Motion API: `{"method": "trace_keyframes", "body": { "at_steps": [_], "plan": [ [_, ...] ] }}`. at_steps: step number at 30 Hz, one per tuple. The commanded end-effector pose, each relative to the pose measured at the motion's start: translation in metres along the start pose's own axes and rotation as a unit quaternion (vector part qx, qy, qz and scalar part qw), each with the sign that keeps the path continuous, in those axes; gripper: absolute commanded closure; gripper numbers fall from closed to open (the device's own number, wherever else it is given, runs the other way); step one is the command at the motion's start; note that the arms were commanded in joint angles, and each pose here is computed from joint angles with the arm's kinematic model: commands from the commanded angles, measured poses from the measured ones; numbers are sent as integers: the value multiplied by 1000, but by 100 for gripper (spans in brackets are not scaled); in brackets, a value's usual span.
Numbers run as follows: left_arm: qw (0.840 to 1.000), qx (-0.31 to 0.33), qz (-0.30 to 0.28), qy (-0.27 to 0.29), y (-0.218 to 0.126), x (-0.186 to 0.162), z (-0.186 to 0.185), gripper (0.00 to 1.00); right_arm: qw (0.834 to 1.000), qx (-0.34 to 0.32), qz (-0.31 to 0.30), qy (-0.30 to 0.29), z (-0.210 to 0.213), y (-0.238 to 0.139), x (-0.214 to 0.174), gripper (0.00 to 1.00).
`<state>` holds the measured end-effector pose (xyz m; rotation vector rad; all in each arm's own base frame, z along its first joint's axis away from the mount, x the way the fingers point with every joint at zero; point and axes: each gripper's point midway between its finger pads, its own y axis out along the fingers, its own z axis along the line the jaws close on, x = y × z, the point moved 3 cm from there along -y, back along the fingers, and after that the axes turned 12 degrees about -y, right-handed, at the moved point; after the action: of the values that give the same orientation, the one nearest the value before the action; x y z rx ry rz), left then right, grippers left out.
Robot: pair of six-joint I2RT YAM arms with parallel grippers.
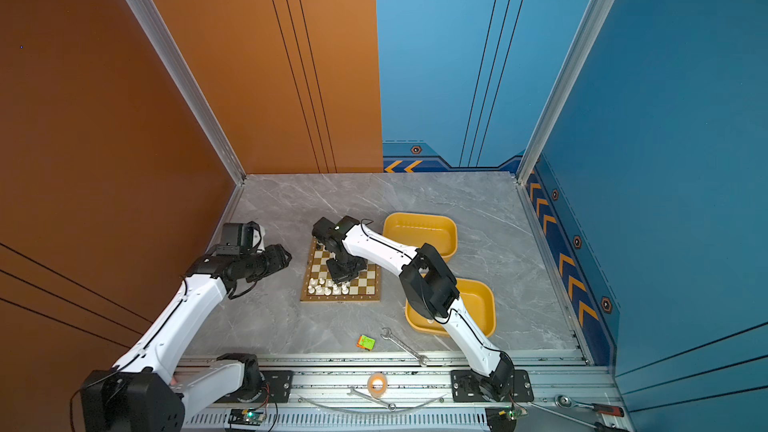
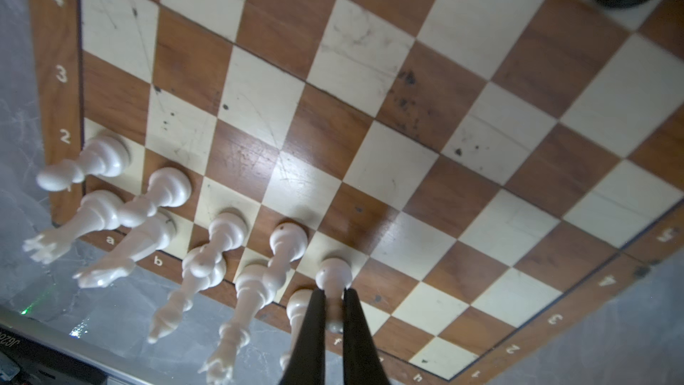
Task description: Set up the chess pieces on the board
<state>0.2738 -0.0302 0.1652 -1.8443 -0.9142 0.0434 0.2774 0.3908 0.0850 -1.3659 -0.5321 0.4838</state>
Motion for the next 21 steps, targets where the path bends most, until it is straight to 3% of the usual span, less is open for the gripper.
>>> {"method": "trace_keyframes", "body": {
  "at_steps": [1, 21],
  "plan": [
    [1000, -12, 5, 6, -2, -4, 1, 36, 1000, -1, 19, 6, 4, 4, -5, 91],
    [1000, -26, -3, -3, -6, -2, 2, 36, 1000, -13, 1, 6, -1, -9, 0, 71]
  ]
}}
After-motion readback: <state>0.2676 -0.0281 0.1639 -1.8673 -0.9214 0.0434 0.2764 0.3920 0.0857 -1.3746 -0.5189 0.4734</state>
